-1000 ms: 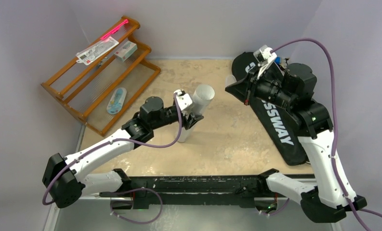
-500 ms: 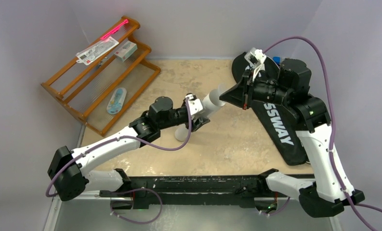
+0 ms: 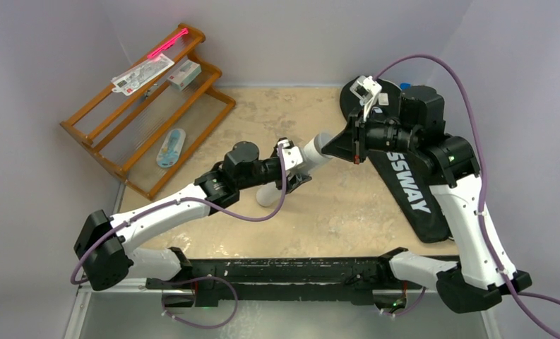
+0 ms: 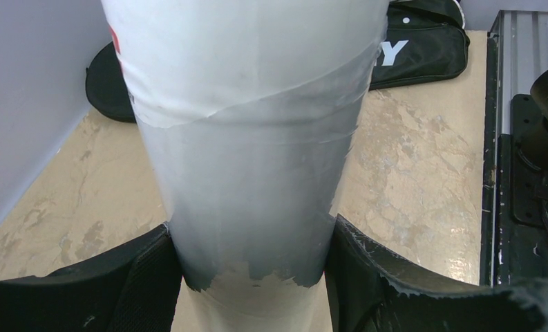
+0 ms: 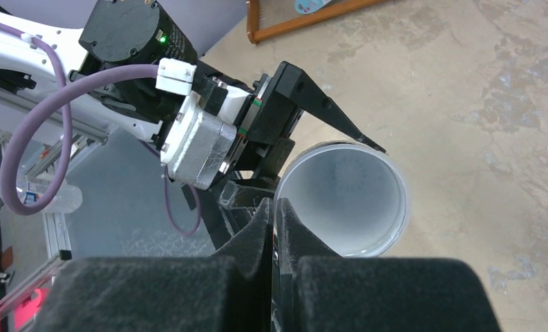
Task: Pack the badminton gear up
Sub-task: Close the lid on the shuttle tube.
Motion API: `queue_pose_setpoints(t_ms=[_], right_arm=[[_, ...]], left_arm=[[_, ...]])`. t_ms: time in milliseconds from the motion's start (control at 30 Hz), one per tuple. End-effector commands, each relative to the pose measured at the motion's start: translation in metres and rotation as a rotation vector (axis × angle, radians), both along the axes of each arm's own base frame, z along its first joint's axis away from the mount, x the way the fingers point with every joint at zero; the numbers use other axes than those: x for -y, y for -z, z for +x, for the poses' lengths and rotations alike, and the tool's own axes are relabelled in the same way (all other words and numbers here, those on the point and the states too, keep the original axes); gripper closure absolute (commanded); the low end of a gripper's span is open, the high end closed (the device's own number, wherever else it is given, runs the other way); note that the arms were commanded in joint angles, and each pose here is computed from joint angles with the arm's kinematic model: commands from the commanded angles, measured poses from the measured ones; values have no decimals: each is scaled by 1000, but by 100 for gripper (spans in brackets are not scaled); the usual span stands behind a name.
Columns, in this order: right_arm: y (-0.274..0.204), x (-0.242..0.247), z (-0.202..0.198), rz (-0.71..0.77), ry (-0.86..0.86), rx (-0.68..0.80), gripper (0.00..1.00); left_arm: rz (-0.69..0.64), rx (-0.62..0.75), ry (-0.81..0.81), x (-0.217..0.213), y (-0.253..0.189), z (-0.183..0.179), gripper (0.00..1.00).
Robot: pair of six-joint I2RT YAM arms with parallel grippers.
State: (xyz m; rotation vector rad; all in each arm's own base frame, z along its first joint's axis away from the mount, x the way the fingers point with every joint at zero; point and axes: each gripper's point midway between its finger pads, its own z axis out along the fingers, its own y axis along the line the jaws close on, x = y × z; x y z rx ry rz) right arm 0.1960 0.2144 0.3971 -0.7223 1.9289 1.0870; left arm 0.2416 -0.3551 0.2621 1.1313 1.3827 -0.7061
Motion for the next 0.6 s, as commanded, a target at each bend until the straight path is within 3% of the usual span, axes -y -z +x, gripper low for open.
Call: queue_pose_setpoints(t_ms=[0,100,400,567], right_arm=[[-6,3,-2,-21,2,28,100],[-4,1,0,-28,-2,20,98],[-1,-3,6,-19,-2,5,55],[-6,-4,7,1,9,9,48]], left_arm=[[3,16,12,5,-6,0,54],[3,17,13,6,-7,0,54],[-7,11,31,10,-6,-4,54],[-10,15,35,10,-7,-6,54]])
